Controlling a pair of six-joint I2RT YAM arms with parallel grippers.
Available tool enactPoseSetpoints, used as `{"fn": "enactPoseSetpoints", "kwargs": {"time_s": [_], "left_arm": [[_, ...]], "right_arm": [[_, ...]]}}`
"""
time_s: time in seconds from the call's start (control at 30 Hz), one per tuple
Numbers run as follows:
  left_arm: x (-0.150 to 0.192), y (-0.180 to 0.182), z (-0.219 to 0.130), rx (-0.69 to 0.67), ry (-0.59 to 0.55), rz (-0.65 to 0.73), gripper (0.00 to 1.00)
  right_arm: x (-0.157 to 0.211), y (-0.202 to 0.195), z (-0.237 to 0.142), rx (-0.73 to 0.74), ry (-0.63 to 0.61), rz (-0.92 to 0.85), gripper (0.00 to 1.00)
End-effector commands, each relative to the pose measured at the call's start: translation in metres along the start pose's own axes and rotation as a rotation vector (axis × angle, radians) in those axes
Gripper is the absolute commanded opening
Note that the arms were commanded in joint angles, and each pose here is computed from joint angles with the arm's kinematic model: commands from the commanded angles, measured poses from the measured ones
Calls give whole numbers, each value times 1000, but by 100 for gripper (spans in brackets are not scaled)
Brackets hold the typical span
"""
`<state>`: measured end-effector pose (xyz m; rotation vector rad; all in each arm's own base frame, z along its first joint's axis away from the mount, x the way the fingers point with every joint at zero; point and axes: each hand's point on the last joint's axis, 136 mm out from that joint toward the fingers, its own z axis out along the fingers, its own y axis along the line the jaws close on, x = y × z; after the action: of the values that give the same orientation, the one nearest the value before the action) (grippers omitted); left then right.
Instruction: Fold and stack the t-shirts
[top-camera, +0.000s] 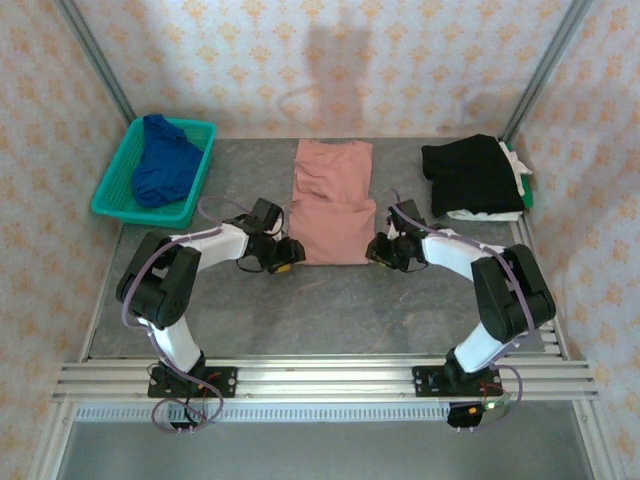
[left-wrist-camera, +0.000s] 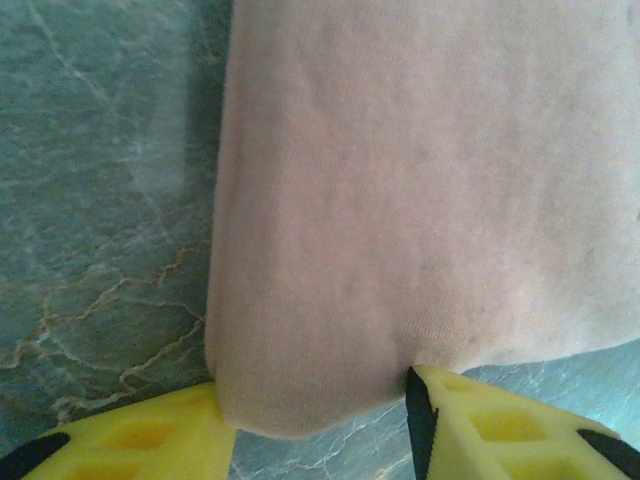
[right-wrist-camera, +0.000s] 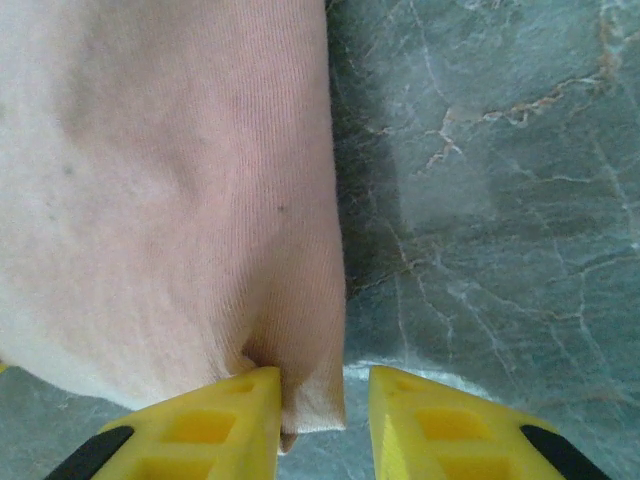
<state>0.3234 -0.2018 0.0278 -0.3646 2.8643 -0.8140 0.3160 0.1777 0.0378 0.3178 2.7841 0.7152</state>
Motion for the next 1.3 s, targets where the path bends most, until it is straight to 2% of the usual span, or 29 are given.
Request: {"fn": "enactPoseSetpoints", "kwargs": {"time_s": [0.0, 0.07, 0.23, 0.33, 0.37, 0.53, 0.9, 1.0, 1.17, 1.23, 1.27], "left_arm": [[-4, -7, 7, 41, -10, 2, 42], [-5, -6, 8, 37, -16, -1, 38], [-9, -6, 9, 19, -16, -1, 13], [-11, 0, 6, -12, -19, -3, 1], [-12, 0, 5, -12, -22, -6, 0], [-15, 8, 2, -28, -27, -20, 0], [-19, 16, -5, -39, -31, -28, 0], [-21, 13, -6, -32, -30, -21, 0], [-20, 12, -6, -28, -21, -13, 0], [-19, 12, -5, -27, -20, -12, 0], [-19, 12, -5, -24, -14, -14, 0]], "right_arm": [[-1, 3, 11, -37, 6, 15, 28], [-3, 3, 12, -42, 1, 20, 26], [-5, -1, 10, -18, -15, 25, 13], [-4, -7, 10, 18, -14, 30, 6], [-5, -7, 9, 19, -15, 27, 5], [-7, -8, 0, 40, -31, 18, 0], [-15, -24, -25, 184, -18, -33, 0], [-18, -21, -28, 184, -14, -64, 0], [-5, -14, -24, 132, 60, -115, 0], [-3, -19, -26, 149, 46, -130, 0], [-3, -23, -27, 166, 38, -126, 4]]}}
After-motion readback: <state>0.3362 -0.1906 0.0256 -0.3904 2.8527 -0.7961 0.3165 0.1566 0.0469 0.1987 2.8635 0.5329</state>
